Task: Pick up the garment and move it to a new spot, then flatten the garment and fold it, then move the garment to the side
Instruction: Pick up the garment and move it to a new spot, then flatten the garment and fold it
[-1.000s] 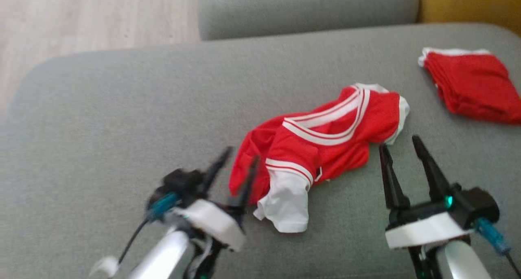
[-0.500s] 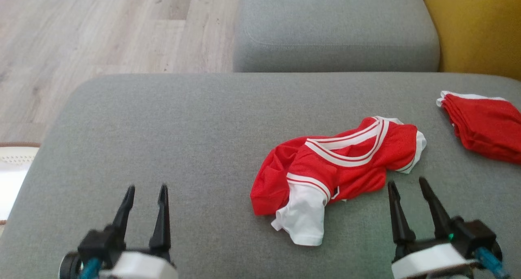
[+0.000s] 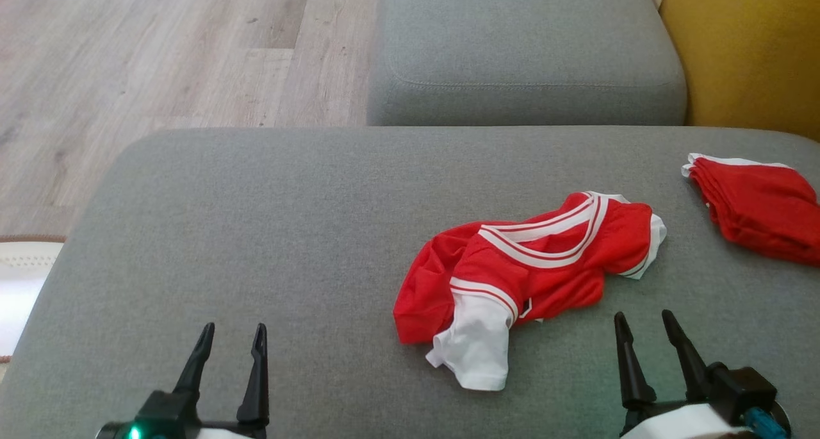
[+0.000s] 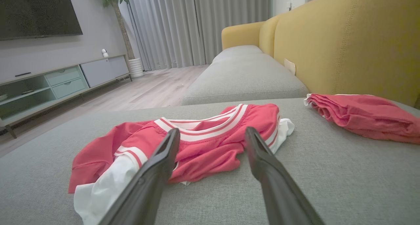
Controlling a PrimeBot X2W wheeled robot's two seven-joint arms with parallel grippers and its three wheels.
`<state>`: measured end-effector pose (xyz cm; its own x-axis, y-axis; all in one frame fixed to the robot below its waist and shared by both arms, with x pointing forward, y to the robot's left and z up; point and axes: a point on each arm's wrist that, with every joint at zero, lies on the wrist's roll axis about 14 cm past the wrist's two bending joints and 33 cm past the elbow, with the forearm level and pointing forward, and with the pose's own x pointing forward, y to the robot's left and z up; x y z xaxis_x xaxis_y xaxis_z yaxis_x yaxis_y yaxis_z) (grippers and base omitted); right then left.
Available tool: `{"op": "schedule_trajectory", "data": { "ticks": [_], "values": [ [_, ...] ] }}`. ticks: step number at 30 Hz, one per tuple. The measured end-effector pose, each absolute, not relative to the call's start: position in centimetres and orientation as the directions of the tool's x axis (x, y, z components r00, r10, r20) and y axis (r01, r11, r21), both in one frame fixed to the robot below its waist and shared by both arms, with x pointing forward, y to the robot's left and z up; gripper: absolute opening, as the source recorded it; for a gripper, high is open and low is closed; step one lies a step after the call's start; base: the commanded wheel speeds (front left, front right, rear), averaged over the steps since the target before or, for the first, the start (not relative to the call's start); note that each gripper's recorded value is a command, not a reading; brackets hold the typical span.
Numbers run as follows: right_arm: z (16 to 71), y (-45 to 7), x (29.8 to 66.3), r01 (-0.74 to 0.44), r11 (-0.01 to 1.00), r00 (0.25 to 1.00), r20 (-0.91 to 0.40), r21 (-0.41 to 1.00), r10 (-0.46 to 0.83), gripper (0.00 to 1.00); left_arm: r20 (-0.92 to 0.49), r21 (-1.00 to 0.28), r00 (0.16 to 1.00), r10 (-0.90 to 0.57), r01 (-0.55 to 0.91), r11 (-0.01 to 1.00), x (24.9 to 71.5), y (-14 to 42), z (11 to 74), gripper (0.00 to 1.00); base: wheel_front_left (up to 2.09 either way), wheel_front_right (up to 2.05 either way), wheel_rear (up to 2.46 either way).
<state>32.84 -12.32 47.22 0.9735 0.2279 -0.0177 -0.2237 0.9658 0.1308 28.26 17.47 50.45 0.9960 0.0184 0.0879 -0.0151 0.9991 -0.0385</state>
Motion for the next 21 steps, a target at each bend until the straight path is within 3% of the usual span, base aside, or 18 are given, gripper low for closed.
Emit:
{"op": "schedule_trajectory", "data": {
  "ticks": [21],
  "values": [
    [47.87,-12.63,32.48,-0.212,0.966,0.977,0.007,0.150,0.214,1.00,0.083,-0.016,0.996,-0.018,0.019,1.000,28.23,16.51,50.14,1.00,0.00,0.00,0.00]
  ]
}}
